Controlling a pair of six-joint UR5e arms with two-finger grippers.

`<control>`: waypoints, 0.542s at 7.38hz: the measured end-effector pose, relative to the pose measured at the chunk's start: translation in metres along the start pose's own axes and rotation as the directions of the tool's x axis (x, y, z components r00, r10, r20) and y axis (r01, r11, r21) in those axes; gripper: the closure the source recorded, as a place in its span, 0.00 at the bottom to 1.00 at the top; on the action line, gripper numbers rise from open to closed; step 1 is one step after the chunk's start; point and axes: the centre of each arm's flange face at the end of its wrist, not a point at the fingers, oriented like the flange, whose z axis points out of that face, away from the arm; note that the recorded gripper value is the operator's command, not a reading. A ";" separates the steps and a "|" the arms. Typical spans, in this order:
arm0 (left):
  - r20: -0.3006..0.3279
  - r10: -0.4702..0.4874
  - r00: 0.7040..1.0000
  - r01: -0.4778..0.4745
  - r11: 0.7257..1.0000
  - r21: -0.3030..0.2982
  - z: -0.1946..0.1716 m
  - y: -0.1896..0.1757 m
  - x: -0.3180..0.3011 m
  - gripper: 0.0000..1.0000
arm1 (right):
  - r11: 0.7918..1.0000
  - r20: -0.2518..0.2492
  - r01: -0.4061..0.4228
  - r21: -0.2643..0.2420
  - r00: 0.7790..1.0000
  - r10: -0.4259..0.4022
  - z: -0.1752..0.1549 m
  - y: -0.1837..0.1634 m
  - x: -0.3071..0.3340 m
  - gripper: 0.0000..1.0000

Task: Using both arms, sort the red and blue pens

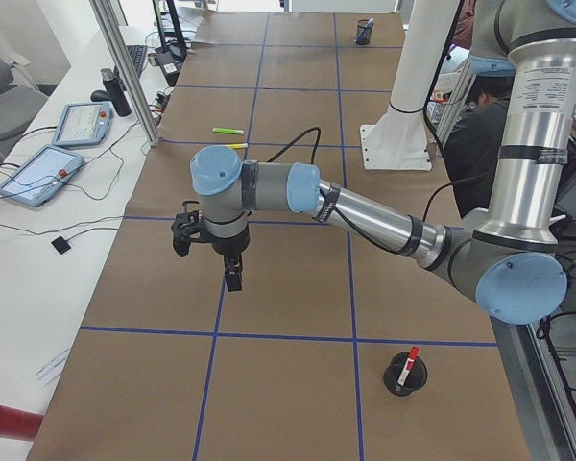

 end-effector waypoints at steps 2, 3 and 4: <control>0.000 0.049 0.999 -0.049 0.998 -0.025 0.052 -0.015 0.027 0.00 | 0.997 0.038 0.032 0.065 0.999 -0.034 -0.004 -0.012 -0.030 0.00; -0.003 0.046 0.999 -0.046 0.999 -0.010 0.077 -0.024 0.013 0.00 | 0.996 0.044 0.037 0.076 0.998 -0.041 -0.004 -0.015 -0.033 0.00; -0.009 0.060 0.998 -0.060 0.998 0.017 0.106 -0.031 -0.011 0.00 | 0.996 0.046 0.037 0.078 0.998 -0.041 -0.002 -0.016 -0.033 0.00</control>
